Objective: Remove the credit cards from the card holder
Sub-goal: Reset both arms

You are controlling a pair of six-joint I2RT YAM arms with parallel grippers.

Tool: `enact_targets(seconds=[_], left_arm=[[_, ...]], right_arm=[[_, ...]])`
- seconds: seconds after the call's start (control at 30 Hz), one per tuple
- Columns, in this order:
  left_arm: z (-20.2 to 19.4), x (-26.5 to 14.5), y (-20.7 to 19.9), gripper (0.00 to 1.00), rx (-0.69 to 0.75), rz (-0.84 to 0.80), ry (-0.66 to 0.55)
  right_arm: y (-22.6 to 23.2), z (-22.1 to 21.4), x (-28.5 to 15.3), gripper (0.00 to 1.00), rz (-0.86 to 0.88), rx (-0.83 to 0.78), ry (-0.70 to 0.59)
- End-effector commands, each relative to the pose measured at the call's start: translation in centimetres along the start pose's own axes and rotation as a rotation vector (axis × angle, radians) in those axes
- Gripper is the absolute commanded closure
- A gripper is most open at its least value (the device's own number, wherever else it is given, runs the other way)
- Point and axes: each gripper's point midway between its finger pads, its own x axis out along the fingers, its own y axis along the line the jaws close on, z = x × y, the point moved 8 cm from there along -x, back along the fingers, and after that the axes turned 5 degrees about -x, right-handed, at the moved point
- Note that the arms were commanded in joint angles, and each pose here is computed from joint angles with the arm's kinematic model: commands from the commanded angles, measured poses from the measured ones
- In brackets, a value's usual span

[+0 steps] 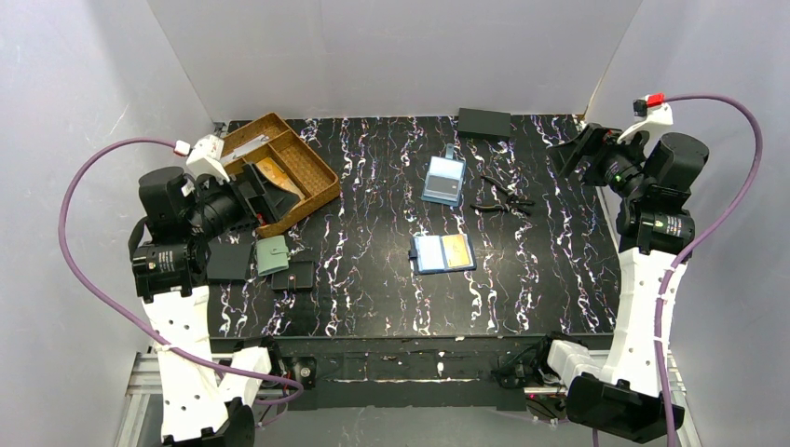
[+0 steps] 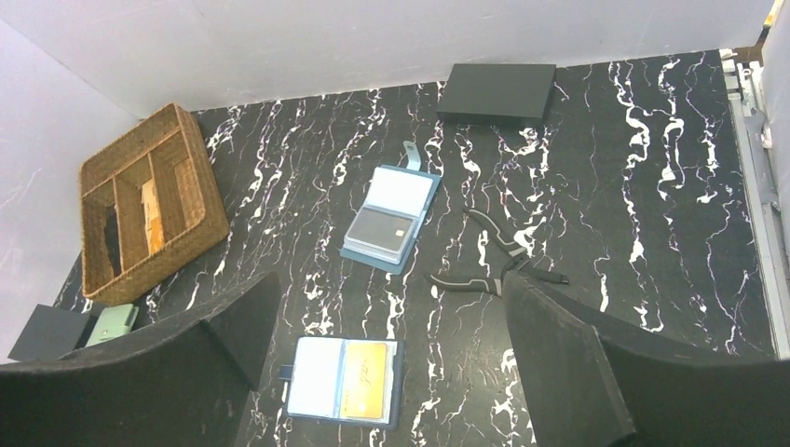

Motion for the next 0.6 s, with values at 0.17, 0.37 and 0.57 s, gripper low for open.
enact_targets(seconds=[0.17,0.37,0.57], left_arm=[[-0.50,-0.18,-1.28,0.02,0.015,-0.132,0.033],[-0.67,-0.15,-1.43,0.02,0.022,-0.154,0.038],[-0.68,-0.13,-1.45,0.02,0.025,-0.158,0.037]], right_arm=[[0.79,0.89,-1.16,0.01,0.021,-0.058,-0.054],[0.73,0.56,-1.19,0.02,0.020,-0.054,-0.049],[0.67,0.41,-1.11,0.02,0.020,-0.050,-0.046]])
